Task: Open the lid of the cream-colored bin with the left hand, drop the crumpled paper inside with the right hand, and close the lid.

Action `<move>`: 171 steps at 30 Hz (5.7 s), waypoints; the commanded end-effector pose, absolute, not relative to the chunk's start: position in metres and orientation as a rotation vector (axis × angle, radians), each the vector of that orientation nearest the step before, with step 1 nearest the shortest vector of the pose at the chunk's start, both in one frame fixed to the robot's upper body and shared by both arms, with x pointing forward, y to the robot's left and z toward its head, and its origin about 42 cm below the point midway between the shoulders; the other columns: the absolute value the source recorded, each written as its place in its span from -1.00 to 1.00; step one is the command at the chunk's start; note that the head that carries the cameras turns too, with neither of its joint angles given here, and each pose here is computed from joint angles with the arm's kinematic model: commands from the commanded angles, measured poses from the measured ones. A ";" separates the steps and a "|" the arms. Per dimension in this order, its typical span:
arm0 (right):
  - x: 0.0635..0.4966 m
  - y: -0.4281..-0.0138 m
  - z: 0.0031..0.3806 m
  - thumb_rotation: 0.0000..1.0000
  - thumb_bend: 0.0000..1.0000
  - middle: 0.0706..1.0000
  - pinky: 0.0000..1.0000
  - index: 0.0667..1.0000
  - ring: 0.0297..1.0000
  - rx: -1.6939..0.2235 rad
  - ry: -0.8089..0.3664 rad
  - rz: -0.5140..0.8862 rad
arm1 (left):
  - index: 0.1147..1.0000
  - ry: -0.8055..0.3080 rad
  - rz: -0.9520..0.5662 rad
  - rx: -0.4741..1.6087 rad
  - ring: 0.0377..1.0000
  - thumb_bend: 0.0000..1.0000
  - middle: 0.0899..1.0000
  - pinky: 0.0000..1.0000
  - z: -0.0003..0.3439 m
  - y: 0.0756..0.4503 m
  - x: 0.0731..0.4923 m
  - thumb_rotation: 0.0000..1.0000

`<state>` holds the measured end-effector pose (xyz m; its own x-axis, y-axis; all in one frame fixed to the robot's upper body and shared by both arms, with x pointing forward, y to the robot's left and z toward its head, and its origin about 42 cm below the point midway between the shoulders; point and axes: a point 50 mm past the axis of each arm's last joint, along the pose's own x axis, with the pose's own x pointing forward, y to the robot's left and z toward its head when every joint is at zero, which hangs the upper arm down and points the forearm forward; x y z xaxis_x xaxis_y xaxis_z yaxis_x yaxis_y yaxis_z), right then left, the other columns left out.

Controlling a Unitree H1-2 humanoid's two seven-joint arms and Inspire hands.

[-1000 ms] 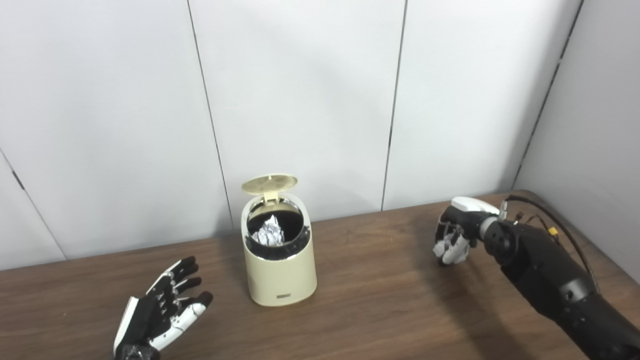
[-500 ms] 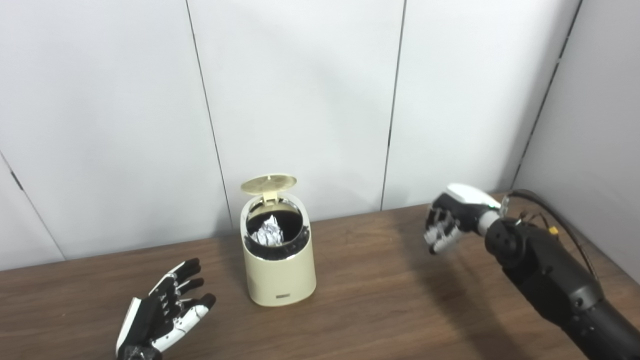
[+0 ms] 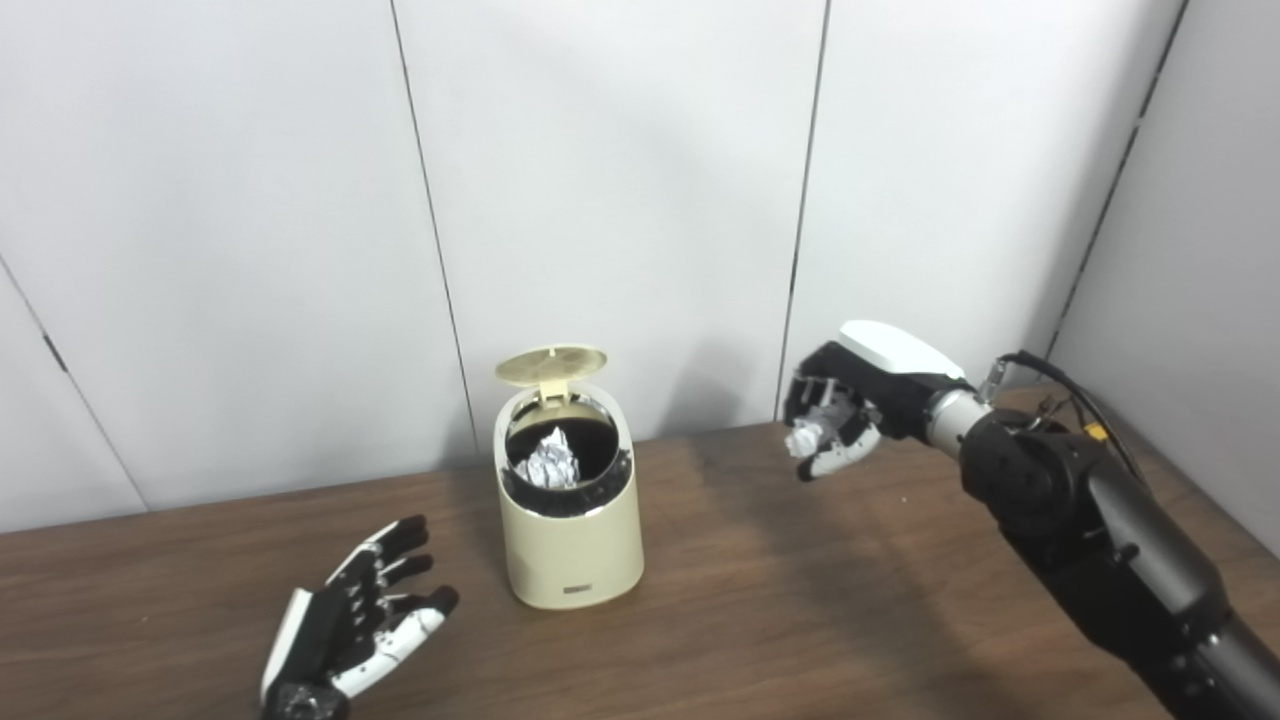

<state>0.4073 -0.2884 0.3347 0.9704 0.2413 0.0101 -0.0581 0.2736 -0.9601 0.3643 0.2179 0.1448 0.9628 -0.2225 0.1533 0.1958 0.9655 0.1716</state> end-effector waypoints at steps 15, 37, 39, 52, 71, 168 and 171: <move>0.407 -0.191 0.385 -1.00 0.04 -0.08 -0.19 -0.13 -0.17 -1.182 -0.375 0.216 | 0.71 -0.252 -0.210 0.184 0.59 0.40 0.66 0.46 0.154 0.196 0.378 -0.32; 0.437 -0.152 0.356 -1.00 0.04 -0.07 -0.29 -0.11 -0.21 -1.107 -0.358 0.248 | 0.72 -0.261 -0.212 0.142 0.59 0.45 0.67 0.42 0.151 0.177 0.384 -0.30; 0.442 -0.151 0.353 -1.00 0.04 -0.07 -0.31 -0.10 -0.23 -1.098 -0.354 0.245 | 0.72 -0.260 -0.217 0.132 0.60 0.45 0.67 0.41 0.151 0.175 0.384 -0.31; 0.457 -0.142 0.337 -1.00 0.04 -0.06 -0.30 -0.10 -0.23 -1.039 -0.378 0.239 | 0.72 -0.260 -0.233 0.116 0.61 0.46 0.69 0.38 0.148 0.171 0.383 -0.34; 0.458 -0.122 0.339 -1.00 0.00 -0.08 -0.29 -0.12 -0.19 -1.030 -0.475 0.280 | 0.72 -0.250 -0.244 0.097 0.60 0.43 0.67 0.40 0.146 0.164 0.384 -0.41; 0.464 -0.123 0.332 -1.00 -0.01 -0.04 -0.34 -0.08 -0.23 -1.184 -0.804 0.345 | 0.70 -0.238 -0.273 0.121 0.60 0.40 0.70 0.31 0.143 0.164 0.382 -0.42; 0.465 -0.123 0.330 -1.00 -0.01 -0.04 -0.34 -0.07 -0.23 -1.191 -0.824 0.345 | 0.70 -0.238 -0.271 0.123 0.59 0.41 0.69 0.31 0.143 0.165 0.382 -0.41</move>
<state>0.4618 -0.1247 0.3056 0.7108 0.6322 0.3084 0.0989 0.3443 -0.9336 0.3751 0.1673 0.1234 0.9539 -0.2658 0.1395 0.2470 0.9591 0.1382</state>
